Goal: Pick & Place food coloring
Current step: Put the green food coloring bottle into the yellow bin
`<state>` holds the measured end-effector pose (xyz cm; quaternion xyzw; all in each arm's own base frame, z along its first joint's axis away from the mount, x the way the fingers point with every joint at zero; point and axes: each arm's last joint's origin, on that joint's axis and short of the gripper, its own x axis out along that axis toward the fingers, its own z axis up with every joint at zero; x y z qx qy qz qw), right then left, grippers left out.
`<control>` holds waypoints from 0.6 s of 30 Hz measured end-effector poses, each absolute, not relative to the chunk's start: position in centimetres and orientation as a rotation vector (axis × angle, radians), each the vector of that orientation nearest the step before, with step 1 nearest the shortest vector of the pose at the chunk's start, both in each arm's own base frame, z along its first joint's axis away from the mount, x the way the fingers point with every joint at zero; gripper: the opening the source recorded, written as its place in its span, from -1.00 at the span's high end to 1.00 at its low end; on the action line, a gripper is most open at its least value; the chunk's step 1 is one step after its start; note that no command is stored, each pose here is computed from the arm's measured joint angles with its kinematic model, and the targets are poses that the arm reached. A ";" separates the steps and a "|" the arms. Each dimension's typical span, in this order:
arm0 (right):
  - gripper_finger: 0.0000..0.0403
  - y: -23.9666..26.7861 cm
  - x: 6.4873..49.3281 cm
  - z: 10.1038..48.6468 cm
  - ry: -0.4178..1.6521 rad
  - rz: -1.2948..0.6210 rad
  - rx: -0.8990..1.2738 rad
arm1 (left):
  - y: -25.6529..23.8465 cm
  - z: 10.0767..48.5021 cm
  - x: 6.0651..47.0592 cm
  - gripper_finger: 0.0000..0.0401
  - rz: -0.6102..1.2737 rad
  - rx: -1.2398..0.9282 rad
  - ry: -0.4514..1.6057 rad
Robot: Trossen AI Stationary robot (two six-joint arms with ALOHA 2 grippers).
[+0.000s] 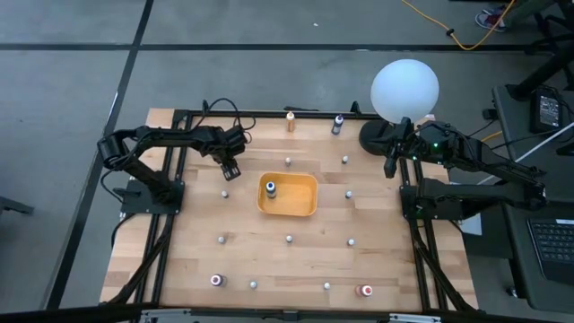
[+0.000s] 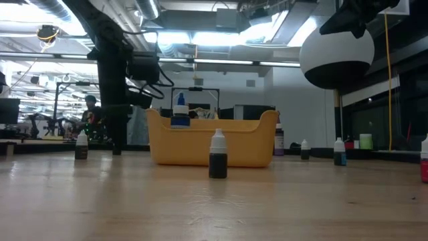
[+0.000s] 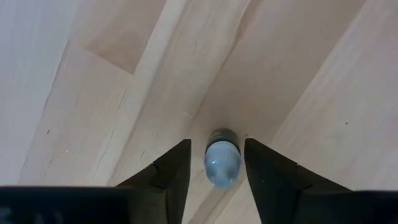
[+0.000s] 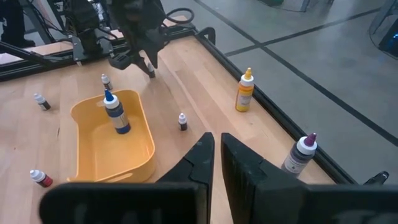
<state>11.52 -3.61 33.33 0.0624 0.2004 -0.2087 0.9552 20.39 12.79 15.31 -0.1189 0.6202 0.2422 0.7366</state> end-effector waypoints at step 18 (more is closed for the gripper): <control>0.83 -3.6 11.5 33.3 0.407 -0.424 0.126 | 13.0 15.9 20.4 0.63 0.533 -0.265 1.367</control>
